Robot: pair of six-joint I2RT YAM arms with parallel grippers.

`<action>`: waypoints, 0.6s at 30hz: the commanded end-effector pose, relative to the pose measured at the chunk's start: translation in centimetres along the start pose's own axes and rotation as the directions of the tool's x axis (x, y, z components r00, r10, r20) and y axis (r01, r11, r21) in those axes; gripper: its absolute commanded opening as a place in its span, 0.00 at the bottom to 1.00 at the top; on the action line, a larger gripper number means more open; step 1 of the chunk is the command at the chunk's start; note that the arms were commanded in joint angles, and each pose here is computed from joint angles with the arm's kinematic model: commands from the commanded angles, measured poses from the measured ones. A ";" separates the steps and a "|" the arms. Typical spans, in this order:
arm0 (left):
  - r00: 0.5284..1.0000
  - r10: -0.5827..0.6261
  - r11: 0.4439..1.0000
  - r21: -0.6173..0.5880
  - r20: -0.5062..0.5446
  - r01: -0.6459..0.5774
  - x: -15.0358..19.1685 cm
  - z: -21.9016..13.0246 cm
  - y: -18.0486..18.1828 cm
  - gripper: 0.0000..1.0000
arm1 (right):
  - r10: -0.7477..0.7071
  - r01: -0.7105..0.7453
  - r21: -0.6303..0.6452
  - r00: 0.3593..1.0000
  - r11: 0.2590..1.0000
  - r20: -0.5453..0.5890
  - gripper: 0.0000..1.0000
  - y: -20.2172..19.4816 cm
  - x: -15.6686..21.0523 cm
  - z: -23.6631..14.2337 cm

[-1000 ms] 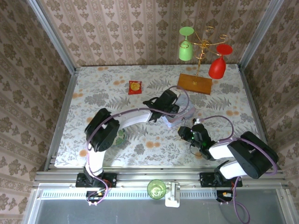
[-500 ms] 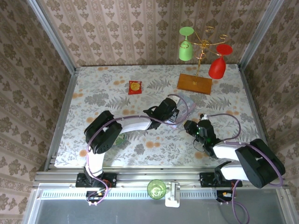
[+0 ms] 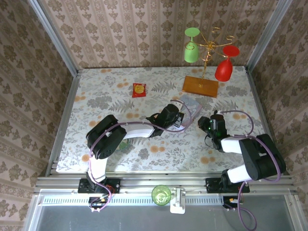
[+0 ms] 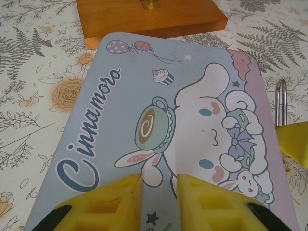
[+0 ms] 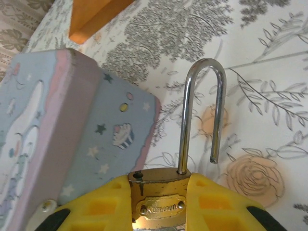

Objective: Unlock a padlock with a key

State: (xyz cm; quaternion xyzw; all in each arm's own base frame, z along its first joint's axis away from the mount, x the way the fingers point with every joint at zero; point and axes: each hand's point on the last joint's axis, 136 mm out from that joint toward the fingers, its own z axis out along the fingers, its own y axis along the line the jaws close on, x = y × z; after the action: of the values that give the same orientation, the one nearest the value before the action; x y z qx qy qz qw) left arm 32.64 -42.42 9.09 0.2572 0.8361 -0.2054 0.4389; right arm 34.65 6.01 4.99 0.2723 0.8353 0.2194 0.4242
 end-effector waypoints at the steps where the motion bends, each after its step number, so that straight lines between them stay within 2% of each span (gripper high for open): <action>1: 0.873 0.004 0.982 -0.161 -0.488 -0.094 16.3 -1.8 6.4 0.27 | -0.082 0.082 0.004 0.997 0.997 -0.001 0.00 1.3 -1.6 -0.6; 3: 0.879 -0.006 0.980 -0.179 -0.477 -0.091 15.8 -2.2 7.3 0.27 | -0.143 0.145 0.066 0.989 0.987 -0.036 0.00 0.9 -2.0 -0.5; 5: 0.885 -0.015 0.976 -0.198 -0.466 -0.088 15.2 -2.7 8.5 0.27 | -0.139 0.146 0.093 0.987 0.985 -0.076 0.00 0.8 -2.5 0.1; 7: 0.890 -0.030 0.972 -0.220 -0.456 -0.080 14.4 -3.2 10.0 0.27 | -0.118 0.151 0.161 0.974 0.975 -0.194 0.00 0.3 -1.6 0.6; 9: 0.895 -0.015 0.967 -0.235 -0.446 -0.101 13.1 -3.8 11.2 0.28 | -0.113 0.155 0.126 0.950 0.980 -0.292 0.00 0.9 0.8 0.2; 13: 0.914 -0.030 0.958 -0.271 -0.405 -0.089 8.9 -4.1 14.0 0.30 | -0.225 0.310 0.132 0.869 0.942 -0.440 0.00 1.0 6.3 -2.2; 16: 0.915 -0.069 0.957 -0.286 -0.397 -0.052 8.5 -3.7 15.9 0.30 | -0.258 0.419 0.181 0.788 0.890 -0.559 0.00 -0.1 9.0 -3.3; 18: 0.919 -0.066 0.958 -0.282 -0.389 -0.051 8.3 -3.6 16.1 0.30 | -0.260 0.447 0.195 0.765 0.873 -0.589 0.00 -0.6 9.7 -3.7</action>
State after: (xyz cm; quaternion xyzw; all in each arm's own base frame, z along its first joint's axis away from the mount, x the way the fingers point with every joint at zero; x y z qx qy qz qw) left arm 39.46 -30.42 9.49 0.1931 0.8800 -0.1088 0.4201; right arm 29.70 13.07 2.69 0.1099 0.9603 0.1305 0.2207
